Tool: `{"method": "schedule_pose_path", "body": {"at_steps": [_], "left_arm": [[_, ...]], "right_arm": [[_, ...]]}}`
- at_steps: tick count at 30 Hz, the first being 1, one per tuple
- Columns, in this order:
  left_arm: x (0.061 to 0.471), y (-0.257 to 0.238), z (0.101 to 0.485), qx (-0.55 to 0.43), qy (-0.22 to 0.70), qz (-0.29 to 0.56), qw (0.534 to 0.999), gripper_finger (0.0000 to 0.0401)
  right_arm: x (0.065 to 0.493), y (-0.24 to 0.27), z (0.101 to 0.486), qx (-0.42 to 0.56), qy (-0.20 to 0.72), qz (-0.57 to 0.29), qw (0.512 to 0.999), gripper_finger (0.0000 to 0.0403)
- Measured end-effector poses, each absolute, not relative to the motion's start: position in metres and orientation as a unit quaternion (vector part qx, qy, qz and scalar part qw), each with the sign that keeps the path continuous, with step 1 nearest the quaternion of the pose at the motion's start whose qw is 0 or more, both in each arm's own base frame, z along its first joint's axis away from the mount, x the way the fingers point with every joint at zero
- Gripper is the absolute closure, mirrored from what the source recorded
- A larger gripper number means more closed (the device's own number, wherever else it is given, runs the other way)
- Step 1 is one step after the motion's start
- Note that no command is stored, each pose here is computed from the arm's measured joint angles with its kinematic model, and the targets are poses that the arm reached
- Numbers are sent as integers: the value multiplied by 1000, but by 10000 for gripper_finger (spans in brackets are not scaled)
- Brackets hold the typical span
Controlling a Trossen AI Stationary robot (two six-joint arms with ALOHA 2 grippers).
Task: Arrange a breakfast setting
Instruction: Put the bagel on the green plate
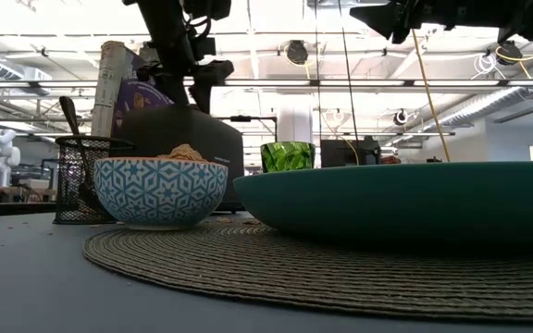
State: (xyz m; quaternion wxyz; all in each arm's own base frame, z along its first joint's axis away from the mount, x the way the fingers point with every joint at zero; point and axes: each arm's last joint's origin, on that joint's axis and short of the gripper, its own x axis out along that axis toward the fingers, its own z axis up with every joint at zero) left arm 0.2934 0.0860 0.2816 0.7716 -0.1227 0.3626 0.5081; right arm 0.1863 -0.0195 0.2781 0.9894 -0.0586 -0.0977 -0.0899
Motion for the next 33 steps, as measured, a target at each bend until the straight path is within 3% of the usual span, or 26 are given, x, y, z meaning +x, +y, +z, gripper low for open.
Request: {"method": "schedule_pose_path", "body": {"at_steps": [20,33], "left_arm": [[293,86,281,-120,367,508,770,297],[292,86,282,-120,363,508,772,308]], "right_arm": [[186,-19,278,-59,-98,-90,989,28],[186,-19,278,-59,-98,-90,989,28]]}}
